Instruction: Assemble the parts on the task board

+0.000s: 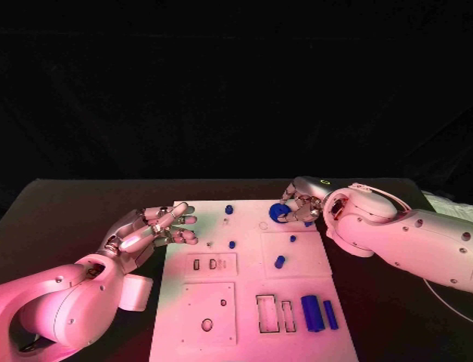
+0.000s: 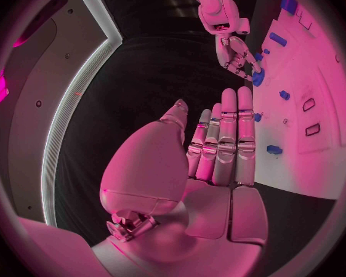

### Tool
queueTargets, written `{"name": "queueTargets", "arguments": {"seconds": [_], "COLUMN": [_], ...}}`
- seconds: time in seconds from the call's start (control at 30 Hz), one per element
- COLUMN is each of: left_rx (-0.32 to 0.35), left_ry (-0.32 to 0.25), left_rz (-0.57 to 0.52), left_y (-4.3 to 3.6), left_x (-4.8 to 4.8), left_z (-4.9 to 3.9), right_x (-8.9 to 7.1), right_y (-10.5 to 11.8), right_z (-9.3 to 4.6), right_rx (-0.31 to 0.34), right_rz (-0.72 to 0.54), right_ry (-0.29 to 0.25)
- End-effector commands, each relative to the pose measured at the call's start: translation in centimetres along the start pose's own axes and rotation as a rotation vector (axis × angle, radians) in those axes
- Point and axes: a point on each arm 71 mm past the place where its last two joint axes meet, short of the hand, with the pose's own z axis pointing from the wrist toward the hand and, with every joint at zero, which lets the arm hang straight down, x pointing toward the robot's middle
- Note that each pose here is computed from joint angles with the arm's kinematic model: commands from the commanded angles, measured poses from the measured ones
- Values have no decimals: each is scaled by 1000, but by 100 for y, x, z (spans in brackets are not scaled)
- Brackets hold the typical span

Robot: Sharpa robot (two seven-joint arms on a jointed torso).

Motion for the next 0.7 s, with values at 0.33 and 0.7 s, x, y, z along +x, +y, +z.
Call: {"name": "queueTargets", "arguments": {"seconds": [0.33,0.7], "left_rx": [2,1], "left_ry": [23,23], "left_rz": [-12,-12], "left_y": [-3,-3], "left_x": [24,22], "left_z": [8,8], "right_x": [54,86], "right_y": [-14,19], "right_z": [29,23], "right_rx": [7,-7], "right_rz": [-49,-124], "right_ry": [43,38]}}
